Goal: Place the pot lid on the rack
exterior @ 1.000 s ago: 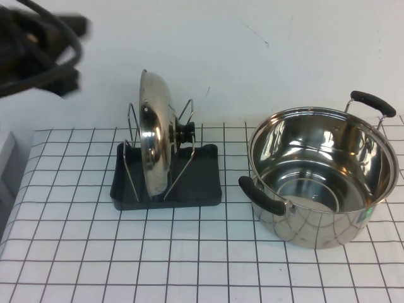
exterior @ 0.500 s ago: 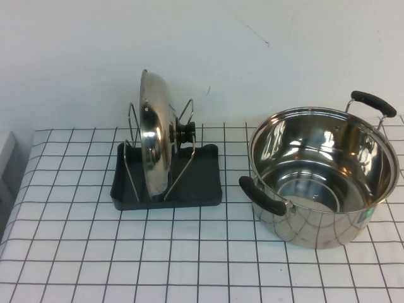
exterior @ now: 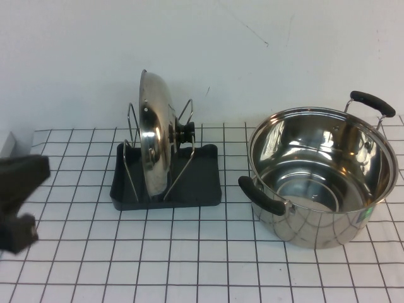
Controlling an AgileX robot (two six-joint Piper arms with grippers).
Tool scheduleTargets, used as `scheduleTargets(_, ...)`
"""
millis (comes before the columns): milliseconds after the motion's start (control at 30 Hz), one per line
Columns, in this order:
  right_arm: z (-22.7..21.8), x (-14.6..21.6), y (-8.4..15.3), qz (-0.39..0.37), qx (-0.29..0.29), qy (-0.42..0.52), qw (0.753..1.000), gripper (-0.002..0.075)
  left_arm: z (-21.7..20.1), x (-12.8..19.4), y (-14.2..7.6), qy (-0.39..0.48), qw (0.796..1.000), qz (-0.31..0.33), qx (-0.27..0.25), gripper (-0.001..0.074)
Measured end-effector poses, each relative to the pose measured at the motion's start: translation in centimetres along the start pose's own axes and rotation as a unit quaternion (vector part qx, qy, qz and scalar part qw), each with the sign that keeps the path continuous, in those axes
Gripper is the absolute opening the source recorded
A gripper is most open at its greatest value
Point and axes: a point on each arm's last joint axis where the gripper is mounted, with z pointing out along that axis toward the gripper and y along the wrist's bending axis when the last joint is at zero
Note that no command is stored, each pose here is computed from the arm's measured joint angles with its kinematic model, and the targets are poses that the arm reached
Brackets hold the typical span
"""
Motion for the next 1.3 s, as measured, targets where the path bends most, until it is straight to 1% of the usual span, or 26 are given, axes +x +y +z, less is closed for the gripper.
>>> scheduleTargets(100,1.3,2.4,1.3,0.001,-0.006,-0.009,1.000,-0.0001,-0.8,2.2,-1.2,-0.034,0.998,0.015,0.055,-0.0001)
scheduleTargets(167,2.3,3.9,2.1,0.007,-0.014,-0.011,1.000,-0.0001,-1.0,3.9,-1.6,-0.049,0.995,0.023,0.081,-0.0001)
scheduleTargets(267,3.8,6.1,3.3,0.024,-0.027,0.007,0.999,-0.0001,-1.3,6.1,-2.1,-0.072,0.990,0.042,0.111,-0.0001)
scheduleTargets(333,4.6,7.0,3.9,0.037,-0.036,0.016,0.999,-0.0002,-1.3,7.4,-2.2,-0.083,0.988,0.053,0.120,-0.0001)
scheduleTargets(433,5.0,7.3,4.2,0.054,-0.042,0.006,0.998,-0.0002,-1.1,8.9,-1.9,-0.088,0.988,0.050,0.119,-0.0001)
scheduleTargets(500,5.1,7.0,4.2,0.060,-0.041,-0.008,0.997,-0.0002,-0.9,9.3,-1.7,-0.089,0.989,0.049,0.112,-0.0001)
scheduleTargets(700,5.1,6.9,4.2,0.062,-0.039,-0.015,0.997,-0.0002,-1.0,9.3,-1.6,-0.096,0.989,0.047,0.103,-0.0001)
scheduleTargets(1133,5.1,6.9,4.2,0.062,-0.039,-0.015,0.997,-0.0002,-1.0,9.3,-1.6,-0.096,0.989,0.046,0.103,-0.0001)
scheduleTargets(1300,5.1,6.9,4.2,0.062,-0.039,-0.015,0.997,-0.0002,-0.9,10.5,-1.4,-0.094,0.990,0.037,0.099,-0.0001)
